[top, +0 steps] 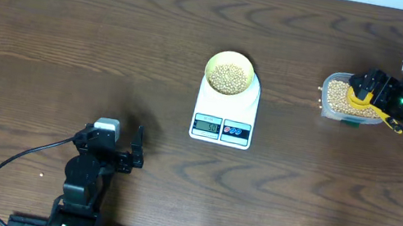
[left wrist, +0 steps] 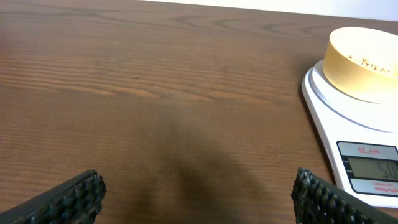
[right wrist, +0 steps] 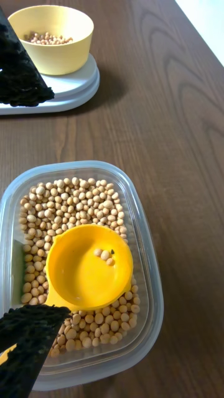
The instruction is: Scoop item into bowl and weigh 50g on scale
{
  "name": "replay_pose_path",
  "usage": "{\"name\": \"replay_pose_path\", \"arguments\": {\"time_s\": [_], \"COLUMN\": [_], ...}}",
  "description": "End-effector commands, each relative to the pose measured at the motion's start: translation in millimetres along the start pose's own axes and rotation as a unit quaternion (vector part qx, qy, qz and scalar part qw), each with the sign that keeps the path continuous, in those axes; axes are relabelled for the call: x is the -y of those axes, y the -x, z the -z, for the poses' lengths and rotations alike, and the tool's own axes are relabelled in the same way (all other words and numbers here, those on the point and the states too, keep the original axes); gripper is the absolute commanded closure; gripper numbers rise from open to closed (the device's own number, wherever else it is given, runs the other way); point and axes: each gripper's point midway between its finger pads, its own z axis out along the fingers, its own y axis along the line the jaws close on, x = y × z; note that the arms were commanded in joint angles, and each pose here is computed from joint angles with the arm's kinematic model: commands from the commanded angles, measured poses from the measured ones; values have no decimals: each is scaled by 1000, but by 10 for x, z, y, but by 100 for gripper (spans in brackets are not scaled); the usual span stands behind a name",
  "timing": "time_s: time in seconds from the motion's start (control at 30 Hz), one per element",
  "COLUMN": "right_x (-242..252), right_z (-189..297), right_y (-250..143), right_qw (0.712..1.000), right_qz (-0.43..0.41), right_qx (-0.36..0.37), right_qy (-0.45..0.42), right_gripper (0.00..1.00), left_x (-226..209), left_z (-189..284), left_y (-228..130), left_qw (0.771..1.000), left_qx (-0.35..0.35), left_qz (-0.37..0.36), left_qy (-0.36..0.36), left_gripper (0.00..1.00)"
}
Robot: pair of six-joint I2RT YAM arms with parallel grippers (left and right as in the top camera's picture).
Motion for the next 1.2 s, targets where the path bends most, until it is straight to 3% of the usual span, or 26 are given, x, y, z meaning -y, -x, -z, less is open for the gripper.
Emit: {"name": "replay_pose_path", "arguments": {"time_s": [0.0, 0.33, 0.57, 0.77, 0.93, 1.17], "right_x": [-57, -94, -718, -1509, -1700, -1721], "right_z": [13, 96, 750, 1548, 2249, 2791], "right_y": [56, 82, 268, 193, 32, -449], "right_qw": [1000, 1000, 989, 963, 932, 884], "right_qz": [10, 22, 99, 179, 237, 333], "right_qx": [4, 15, 106, 198, 273, 328], "right_qy": [8, -13, -20, 38, 25, 6], "right_gripper": [1, 1, 1, 1, 1, 1], "left_x": [-95, -95, -95, -95, -95, -95], "left_z": [-7, -7, -7, -7, -7, -7], "left_y": [-170, -170, -170, -170, -170, -170], "left_qw": [999, 999, 999, 999, 999, 999], "left_qx": [-27, -27, -27, -27, -27, -27], "left_qz": [6, 6, 6, 6, 6, 6], "left_qy": [25, 25, 25, 25, 25, 25], "left_gripper": [2, 2, 2, 2, 2, 2]}}
